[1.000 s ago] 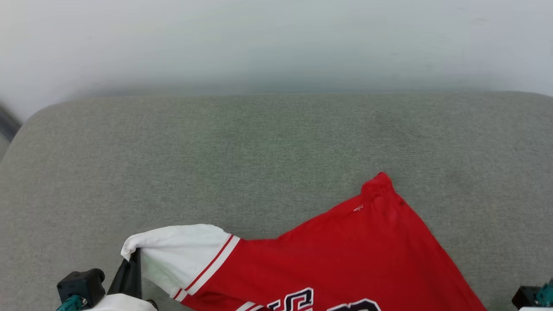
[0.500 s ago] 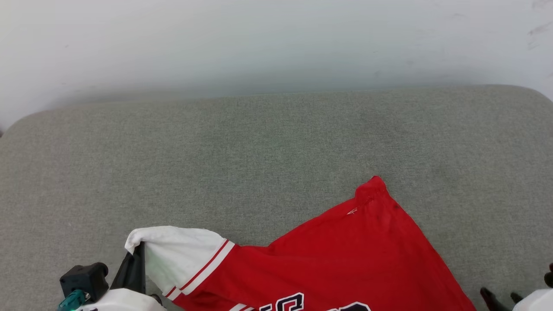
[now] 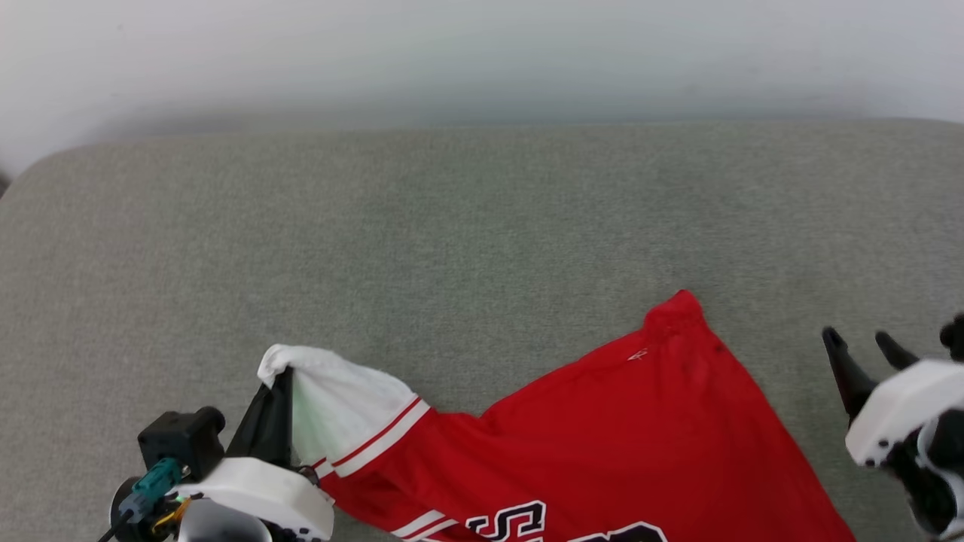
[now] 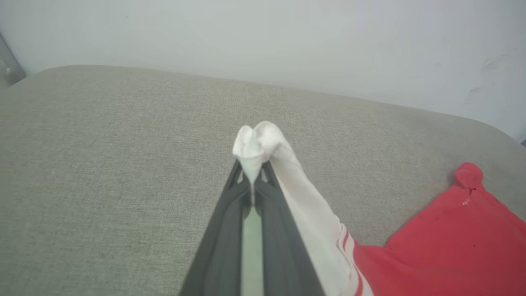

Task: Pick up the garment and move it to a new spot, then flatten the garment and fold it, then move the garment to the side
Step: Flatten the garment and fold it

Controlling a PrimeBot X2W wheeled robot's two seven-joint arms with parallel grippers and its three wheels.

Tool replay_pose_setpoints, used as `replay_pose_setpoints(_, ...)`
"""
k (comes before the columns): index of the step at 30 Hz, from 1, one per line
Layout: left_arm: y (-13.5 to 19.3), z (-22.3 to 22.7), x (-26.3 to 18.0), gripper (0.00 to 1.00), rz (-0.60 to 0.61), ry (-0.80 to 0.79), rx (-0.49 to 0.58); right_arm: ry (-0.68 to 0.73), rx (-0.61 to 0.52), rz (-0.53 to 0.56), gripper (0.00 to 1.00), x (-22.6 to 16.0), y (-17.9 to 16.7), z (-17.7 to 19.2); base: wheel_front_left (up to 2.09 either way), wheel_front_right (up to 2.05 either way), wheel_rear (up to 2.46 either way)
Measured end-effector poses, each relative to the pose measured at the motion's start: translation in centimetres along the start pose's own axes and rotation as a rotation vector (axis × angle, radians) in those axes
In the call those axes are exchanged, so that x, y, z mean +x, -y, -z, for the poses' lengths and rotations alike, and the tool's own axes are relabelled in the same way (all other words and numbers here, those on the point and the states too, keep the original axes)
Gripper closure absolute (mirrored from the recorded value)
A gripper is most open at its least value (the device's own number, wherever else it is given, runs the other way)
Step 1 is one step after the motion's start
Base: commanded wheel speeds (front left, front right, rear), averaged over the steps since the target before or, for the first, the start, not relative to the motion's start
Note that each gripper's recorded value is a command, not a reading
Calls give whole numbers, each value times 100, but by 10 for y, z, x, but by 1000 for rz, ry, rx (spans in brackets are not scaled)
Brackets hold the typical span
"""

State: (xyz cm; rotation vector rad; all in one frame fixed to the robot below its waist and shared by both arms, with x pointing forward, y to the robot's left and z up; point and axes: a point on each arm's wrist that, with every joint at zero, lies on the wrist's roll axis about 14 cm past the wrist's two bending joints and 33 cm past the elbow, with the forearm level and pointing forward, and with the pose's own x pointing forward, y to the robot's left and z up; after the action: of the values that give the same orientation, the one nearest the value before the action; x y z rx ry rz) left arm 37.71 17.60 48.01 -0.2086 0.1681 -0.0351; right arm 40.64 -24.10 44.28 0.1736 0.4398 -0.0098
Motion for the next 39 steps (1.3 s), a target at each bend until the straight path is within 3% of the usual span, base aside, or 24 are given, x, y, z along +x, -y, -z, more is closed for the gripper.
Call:
replay_pose_setpoints(7, -3, 1, 12, 100, -5, 11, -4, -224, -152, -160, 0, 46, -45, -8, 0, 0, 0)
replay_pose_setpoints(15, -14, 5, 19, 100, -38, 16, -10, -598, -266, -266, 0, 61, -80, 25, 0, 0, 0)
replay_pose_setpoints(24, -26, 19, 23, 100, -78, -14, -13, -780, -259, -308, 0, 76, -96, 67, 0, 0, 0)
replay_pose_setpoints(25, -27, 20, 22, 100, -79, -17, -12, -789, -254, -309, 62, 76, -96, 69, 0, 0, 0)
replay_pose_setpoints(26, -27, 21, 22, 100, -81, -19, -13, -794, -246, -311, 100, 75, -97, 69, 0, 0, 0)
replay_pose_setpoints(32, -29, 17, 16, 100, -87, -10, -17, -789, -240, -337, 100, 68, -105, 69, 0, 0, 0)
replay_pose_setpoints(39, -34, -25, 14, 100, -64, 86, 12, -501, -257, -321, 100, 63, -106, 9, 0, 0, 0)
